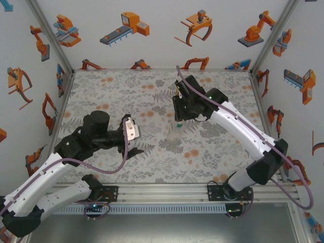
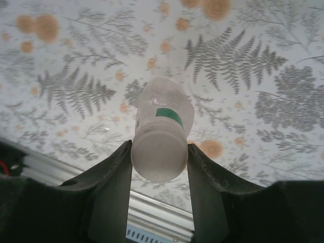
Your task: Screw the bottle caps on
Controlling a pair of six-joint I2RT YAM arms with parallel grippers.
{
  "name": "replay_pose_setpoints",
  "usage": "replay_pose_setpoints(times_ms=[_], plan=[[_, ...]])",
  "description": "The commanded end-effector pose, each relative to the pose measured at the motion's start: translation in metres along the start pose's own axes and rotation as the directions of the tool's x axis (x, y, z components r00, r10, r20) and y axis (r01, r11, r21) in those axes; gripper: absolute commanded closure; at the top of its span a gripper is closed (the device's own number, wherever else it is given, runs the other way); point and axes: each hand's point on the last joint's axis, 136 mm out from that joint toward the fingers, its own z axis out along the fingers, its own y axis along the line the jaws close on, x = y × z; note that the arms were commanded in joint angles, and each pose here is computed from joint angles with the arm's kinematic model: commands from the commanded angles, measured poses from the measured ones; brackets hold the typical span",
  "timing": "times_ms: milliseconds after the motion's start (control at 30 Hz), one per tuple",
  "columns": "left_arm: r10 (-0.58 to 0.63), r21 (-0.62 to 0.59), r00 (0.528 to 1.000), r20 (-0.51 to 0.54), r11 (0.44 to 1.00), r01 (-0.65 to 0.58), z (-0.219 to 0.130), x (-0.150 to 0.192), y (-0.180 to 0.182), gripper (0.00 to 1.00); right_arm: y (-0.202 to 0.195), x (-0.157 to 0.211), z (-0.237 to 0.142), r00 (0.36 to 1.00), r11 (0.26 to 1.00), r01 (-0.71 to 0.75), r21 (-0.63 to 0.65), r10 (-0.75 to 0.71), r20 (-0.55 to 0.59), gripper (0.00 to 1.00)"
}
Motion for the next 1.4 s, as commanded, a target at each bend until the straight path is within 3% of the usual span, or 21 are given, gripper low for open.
replay_pose_setpoints(times_ms=[0,433,900,1100,1367], plan=[[-0.035,-0.004,0.999,0.008,0.999,0.035,-0.003,0.001,-0.002,0.14,-0.023,-0.013,0.002,0.997,0.994,0.071,0.078,-0.071,-0.006,1.0],[-0.077,0.0,0.997,0.009,0.997,0.077,-0.005,0.006,-0.007,0.14,-0.097,-0.074,0.046,1.0,0.988,-0.017,0.151,0.016,0.003,1.0],[-0.081,-0.013,0.997,0.004,0.997,0.082,-0.009,0.009,-0.008,0.13,-0.117,-0.108,0.07,1.0,0.984,-0.025,0.174,0.022,0.019,1.0],[-0.079,-0.015,0.997,0.004,0.997,0.079,-0.009,0.009,-0.007,0.13,-0.117,-0.102,0.072,0.999,0.985,-0.035,0.169,0.037,-0.009,0.63],[-0.068,-0.013,0.998,0.001,0.998,0.068,-0.008,0.007,-0.006,0.12,-0.114,-0.104,0.06,0.999,0.986,-0.05,0.161,0.05,0.002,0.48]])
